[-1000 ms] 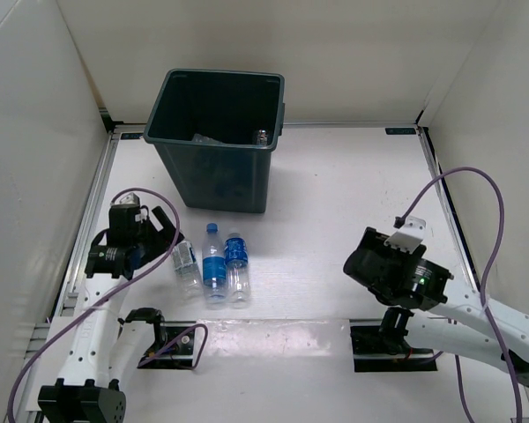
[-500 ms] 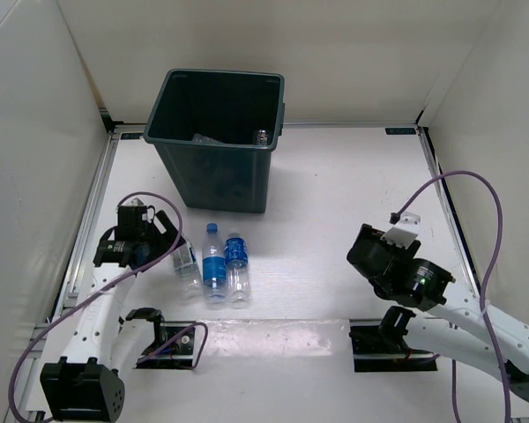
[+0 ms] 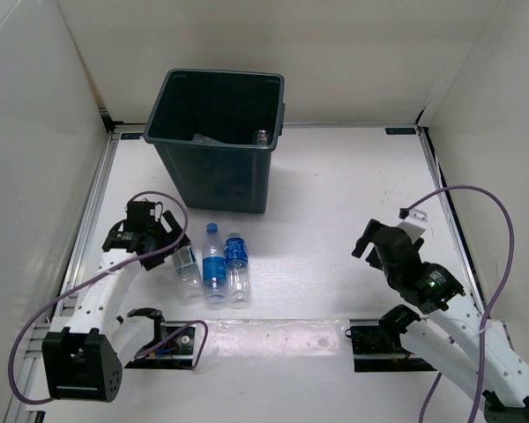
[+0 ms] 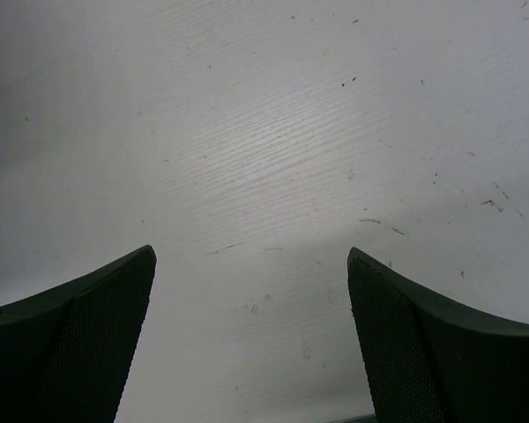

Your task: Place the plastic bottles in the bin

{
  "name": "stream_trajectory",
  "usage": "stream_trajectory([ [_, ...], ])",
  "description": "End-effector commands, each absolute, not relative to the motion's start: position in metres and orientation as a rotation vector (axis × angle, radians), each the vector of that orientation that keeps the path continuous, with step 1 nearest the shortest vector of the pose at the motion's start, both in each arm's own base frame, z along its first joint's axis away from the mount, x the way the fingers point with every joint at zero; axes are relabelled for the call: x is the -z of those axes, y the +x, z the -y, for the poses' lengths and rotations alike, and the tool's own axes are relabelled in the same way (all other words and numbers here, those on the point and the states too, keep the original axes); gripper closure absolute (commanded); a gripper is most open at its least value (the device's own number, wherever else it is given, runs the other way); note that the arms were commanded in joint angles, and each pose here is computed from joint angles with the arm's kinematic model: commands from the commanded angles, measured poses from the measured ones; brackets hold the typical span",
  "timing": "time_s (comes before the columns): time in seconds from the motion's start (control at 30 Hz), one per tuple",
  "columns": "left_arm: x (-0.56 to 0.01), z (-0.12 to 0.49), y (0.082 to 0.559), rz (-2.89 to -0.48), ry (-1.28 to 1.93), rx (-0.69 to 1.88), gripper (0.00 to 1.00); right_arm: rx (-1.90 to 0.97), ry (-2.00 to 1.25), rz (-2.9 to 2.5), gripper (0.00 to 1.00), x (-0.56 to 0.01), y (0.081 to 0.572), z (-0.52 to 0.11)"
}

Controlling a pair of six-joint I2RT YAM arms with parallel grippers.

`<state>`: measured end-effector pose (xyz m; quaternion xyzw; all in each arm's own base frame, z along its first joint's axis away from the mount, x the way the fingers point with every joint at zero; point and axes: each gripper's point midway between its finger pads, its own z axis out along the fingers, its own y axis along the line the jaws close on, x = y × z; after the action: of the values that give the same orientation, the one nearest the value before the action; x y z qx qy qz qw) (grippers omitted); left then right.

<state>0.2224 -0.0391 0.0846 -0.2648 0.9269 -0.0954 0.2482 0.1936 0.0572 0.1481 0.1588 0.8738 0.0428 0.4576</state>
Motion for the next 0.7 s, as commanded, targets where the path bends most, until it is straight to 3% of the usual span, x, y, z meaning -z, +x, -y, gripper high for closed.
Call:
stream_trajectory([
  [0.0,-0.082,0.041,0.229,-2.508,-0.722,0.264,0.0,-0.204,0.331,-2.164,0.1,-0.151,0.198,-0.07],
  [0.67,-0.068,0.049,0.231,-2.574,-0.688,0.247,0.0,-0.229,0.296,-2.184,0.1,-0.146,0.2,-0.077],
])
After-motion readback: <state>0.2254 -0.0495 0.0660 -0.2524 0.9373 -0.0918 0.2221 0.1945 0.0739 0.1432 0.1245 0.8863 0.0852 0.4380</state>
